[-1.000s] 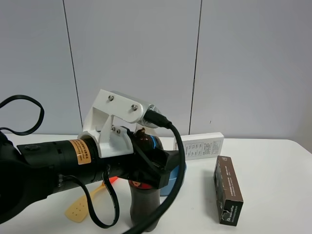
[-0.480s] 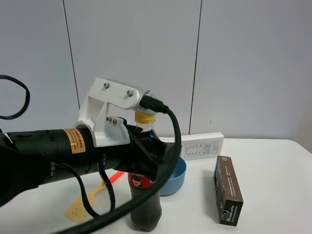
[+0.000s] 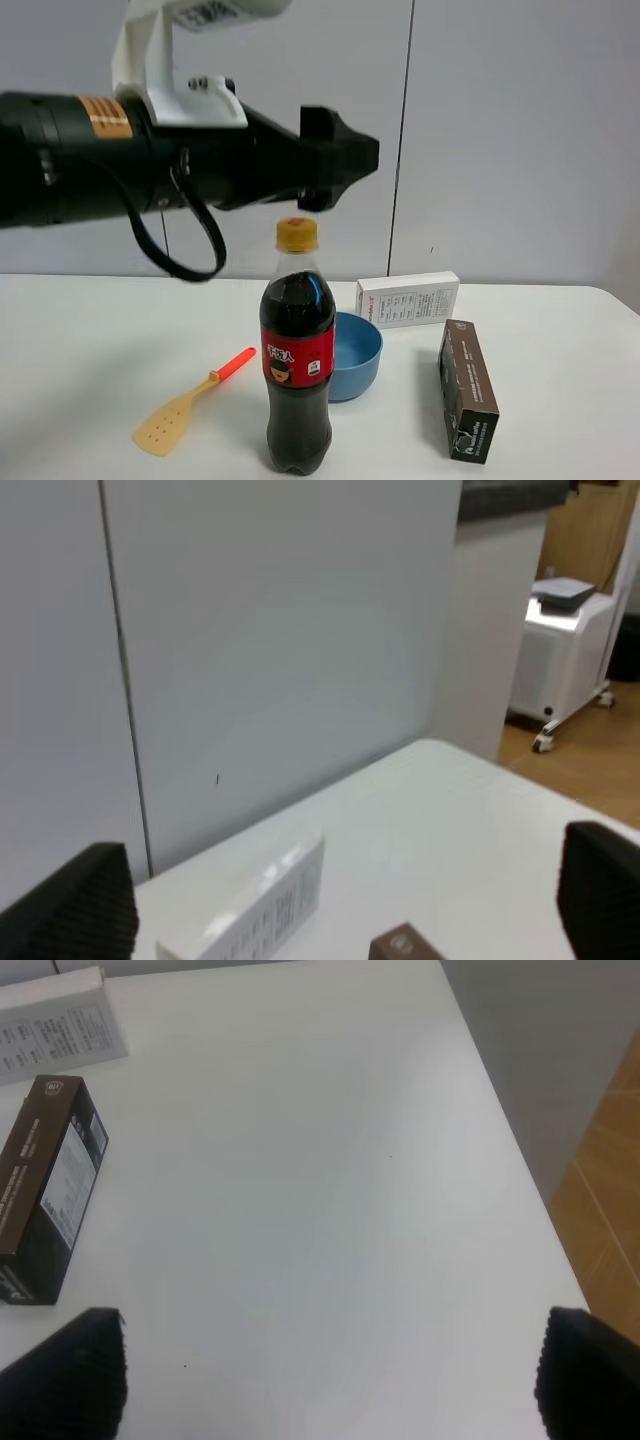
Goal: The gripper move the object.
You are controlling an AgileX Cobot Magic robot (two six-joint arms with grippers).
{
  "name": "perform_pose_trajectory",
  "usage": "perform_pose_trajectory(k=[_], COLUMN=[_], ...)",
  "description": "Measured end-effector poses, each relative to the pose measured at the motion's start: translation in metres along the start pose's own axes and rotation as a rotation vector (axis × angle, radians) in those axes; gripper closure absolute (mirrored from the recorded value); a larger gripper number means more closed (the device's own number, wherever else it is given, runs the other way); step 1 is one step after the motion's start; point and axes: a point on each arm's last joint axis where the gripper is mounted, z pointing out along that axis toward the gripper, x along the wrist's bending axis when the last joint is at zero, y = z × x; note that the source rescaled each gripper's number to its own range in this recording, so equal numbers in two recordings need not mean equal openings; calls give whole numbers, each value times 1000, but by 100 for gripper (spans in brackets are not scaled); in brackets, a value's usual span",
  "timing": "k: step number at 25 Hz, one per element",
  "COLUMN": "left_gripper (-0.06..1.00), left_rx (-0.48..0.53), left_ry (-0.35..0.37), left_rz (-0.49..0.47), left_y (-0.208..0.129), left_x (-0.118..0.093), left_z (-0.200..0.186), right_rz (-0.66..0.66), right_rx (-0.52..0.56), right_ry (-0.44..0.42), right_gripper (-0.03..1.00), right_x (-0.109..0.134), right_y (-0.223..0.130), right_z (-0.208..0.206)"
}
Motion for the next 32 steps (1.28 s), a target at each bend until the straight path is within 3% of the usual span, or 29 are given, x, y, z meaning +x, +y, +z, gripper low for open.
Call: perform_pose_trajectory(k=[3, 10, 16, 24, 32], left_gripper=[30, 0, -4, -4, -5], left_rx=[-16, -19, 96, 263, 375], left_ry=[1, 44, 132, 351, 624], left_rz=[-14, 26, 179, 303, 261], left_y=[27, 70, 88, 130, 161], left_x=[-1, 14, 51, 122, 182], left_z=[2, 13, 16, -1, -60], right_rz=[0, 0, 0, 0, 0], right_rx=[0, 0, 0, 0, 0], right_ry=[0, 0, 0, 0, 0], right_gripper=[-3, -3, -3, -3, -3], right_x=[0, 0, 0, 0, 0], right_y=[0, 0, 0, 0, 0], right_z=[0, 0, 0, 0, 0])
